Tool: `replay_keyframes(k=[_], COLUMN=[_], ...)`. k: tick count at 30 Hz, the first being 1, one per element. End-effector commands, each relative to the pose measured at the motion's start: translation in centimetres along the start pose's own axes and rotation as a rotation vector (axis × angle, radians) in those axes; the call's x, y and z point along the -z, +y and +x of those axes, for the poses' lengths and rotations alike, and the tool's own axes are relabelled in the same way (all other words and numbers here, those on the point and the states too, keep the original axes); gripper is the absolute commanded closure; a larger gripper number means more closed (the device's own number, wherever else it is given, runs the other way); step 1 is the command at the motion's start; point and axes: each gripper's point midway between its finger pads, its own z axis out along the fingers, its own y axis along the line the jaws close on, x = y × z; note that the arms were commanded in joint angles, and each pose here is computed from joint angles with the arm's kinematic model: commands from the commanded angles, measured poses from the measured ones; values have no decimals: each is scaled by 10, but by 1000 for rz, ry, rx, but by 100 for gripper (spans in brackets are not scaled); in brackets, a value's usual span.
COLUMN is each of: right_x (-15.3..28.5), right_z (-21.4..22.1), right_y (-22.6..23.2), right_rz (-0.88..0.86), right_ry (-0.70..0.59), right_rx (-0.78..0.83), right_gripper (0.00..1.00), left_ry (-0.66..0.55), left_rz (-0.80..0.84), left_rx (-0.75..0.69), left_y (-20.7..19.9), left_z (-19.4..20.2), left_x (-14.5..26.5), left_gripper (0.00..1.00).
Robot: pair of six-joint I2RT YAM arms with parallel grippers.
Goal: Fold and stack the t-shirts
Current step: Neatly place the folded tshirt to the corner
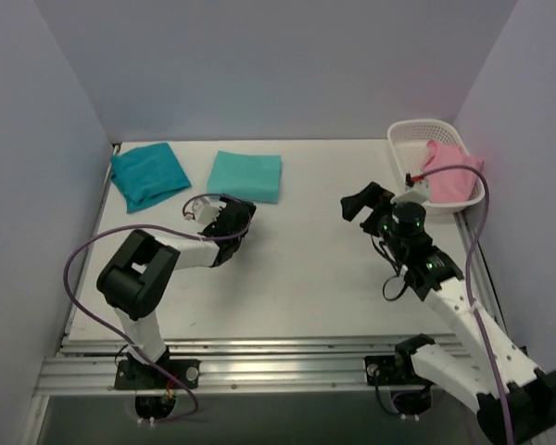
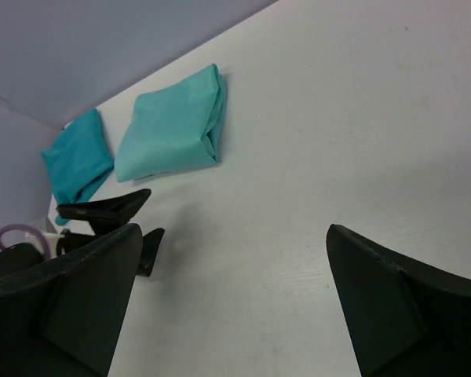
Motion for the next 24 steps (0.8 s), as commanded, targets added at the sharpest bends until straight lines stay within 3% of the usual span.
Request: replay_keyframes(k=[1,6,14,19,24], right_x=[31,61,74,82,84], right_z=[-2,-15,-19,-29,-32], right_y=[-13,-17,-16,-17,-18], right_rz=[31,44,44,62,71], right_ry=[-17,-48,-34,-58,-66], right_rx=[23,56,88,108,119], right_gripper=[0,0,0,0,0], left_ry=[-147,-179,-218,-247,-233], left_rz=[98,77,41,42,12], left_rx=[198,230,256,278,288], left_y=[-31,-15,-18,-42,-35], left_z=[-16,1,13,5,1], left_x=[-22,-51,-88,-105,-127], left_gripper=[6,6,6,6,6])
